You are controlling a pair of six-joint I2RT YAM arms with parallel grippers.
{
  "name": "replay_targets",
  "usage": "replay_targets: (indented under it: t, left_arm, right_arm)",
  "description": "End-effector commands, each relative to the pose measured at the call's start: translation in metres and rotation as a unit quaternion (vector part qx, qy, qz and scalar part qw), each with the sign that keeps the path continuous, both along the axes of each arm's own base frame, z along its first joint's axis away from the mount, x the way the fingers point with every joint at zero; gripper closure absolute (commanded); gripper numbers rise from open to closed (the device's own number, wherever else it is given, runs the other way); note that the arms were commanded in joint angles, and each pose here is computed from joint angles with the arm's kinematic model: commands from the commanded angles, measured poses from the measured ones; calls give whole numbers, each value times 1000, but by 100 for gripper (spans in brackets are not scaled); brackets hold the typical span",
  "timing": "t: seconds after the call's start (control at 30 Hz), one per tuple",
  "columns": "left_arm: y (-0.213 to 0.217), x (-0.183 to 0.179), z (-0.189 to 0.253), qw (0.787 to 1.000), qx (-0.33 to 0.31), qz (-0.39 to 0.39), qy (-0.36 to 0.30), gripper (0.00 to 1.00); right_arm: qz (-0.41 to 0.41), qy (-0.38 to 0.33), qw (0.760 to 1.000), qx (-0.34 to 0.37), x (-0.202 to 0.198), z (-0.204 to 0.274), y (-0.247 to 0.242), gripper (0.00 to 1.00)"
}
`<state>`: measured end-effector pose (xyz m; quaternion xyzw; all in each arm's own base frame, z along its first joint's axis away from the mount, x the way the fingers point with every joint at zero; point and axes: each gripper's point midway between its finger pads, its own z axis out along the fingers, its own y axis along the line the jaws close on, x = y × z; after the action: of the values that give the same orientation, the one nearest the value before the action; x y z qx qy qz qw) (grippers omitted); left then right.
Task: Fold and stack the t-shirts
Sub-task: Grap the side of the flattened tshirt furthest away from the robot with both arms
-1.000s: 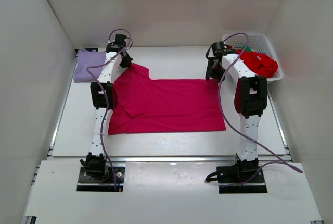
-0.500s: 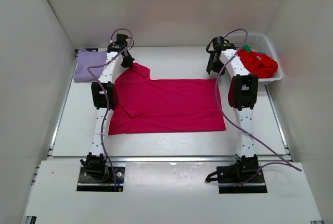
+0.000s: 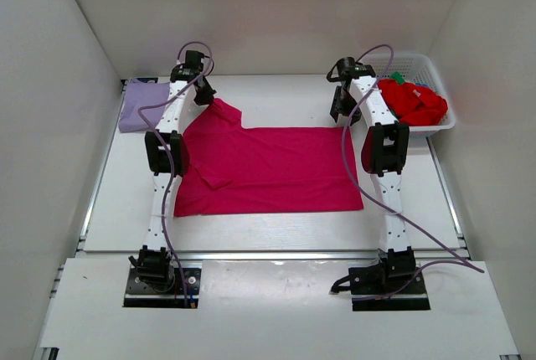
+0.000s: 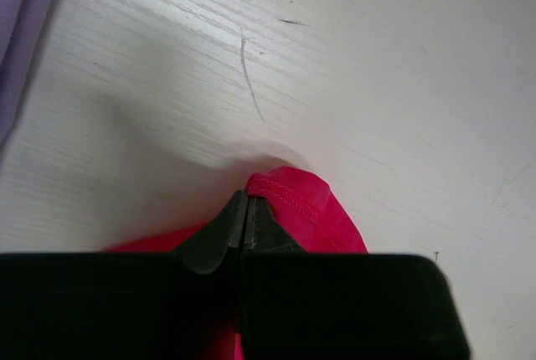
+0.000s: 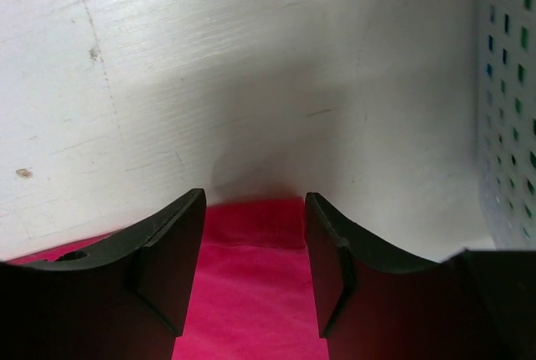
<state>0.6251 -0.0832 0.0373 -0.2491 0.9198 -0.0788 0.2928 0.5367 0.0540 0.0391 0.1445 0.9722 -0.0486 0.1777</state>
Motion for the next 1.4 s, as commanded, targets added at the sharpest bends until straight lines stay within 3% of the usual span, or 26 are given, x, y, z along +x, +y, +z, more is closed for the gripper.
replay_targets:
  t: [0.0,0.23,0.3,0.37,0.43,0.6,0.8,1.1,1.37]
  left_arm:
    - [0,7,74,998,-9,-6,-63,100]
    - [-1,4,76,998,-12,-7,-61,100]
    - [-2,4,77,998,-13,-9,-61,100]
    - [3,5,78,998,-11,-6,-62,100]
    - [0,5,79,998,-15,-8,-64,100]
    - [3,5,83,998,-14,-7,-66,100]
    - [9,-2,112,997,-16,-11,-77,100]
    - [24,-46,148,999,16,-28,-41,100]
    - [32,-68,197,997,27,-33,-64,100]
  right_arm:
    - [-20,-21,1000,-11,0,30,-8,51]
    - [-13,4,1000,-16,-12,24,0,53]
    - [-7,3,1000,-13,-12,24,4,66]
    - [-14,12,1000,-10,-14,19,2,70]
    - [-11,17,1000,-5,-16,20,3,82]
    - [-13,15,1000,-3,-15,24,3,100]
    - [-8,6,1000,-7,-17,39,1,100]
    - [9,-3,1000,-4,-27,66,1,100]
    - [23,-42,999,4,-42,115,6,100]
